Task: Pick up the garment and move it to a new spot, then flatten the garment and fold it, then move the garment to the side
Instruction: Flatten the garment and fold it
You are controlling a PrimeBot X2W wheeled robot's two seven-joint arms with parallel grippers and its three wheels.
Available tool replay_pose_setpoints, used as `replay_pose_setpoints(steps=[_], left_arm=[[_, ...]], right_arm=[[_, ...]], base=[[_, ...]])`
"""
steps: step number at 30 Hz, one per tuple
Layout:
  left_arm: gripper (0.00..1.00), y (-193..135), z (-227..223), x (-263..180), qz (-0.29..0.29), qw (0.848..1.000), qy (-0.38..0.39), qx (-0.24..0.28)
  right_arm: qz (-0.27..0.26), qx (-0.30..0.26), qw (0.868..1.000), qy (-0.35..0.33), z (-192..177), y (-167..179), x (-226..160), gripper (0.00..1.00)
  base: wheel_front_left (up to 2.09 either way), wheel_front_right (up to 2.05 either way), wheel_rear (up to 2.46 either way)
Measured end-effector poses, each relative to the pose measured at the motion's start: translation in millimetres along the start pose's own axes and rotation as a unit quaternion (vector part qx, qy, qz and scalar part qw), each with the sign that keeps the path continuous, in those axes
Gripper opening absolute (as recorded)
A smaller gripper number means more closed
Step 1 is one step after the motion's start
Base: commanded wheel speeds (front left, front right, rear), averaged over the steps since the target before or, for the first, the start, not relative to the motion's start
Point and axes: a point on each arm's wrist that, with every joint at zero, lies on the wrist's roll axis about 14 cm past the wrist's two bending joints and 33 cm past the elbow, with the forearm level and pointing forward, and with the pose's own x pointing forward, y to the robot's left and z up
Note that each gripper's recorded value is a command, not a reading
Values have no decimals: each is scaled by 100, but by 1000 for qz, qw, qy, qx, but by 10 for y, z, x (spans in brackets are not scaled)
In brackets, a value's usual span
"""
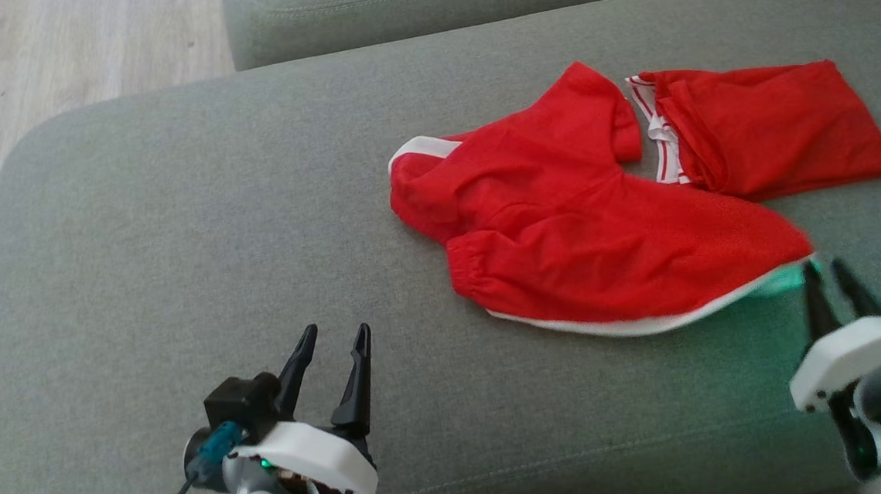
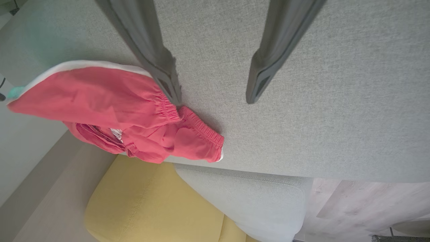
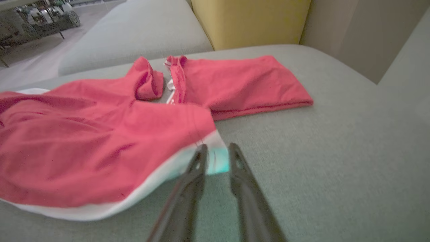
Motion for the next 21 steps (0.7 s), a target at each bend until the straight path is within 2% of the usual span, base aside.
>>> replay_pose_setpoints(steps=[5, 9, 17, 21], left_arm=[[100, -15, -51, 18, -3, 1000, 9, -2], [100, -56, -83, 71, -11, 1000, 15, -24], [100, -474, -200, 511, -97, 992, 55, -52], [100, -593, -471, 649, -119, 983, 124, -63]], right_arm=[[29, 11, 996, -86, 408, 188, -17, 100], [46, 28, 989, -140, 649, 282, -88, 100], [56, 39, 987, -147, 659, 328, -141, 100], [42, 40, 988, -144, 606, 234, -156, 100]], base=[[0, 0, 0], [0, 0, 0], [0, 0, 0], [0, 0, 0]])
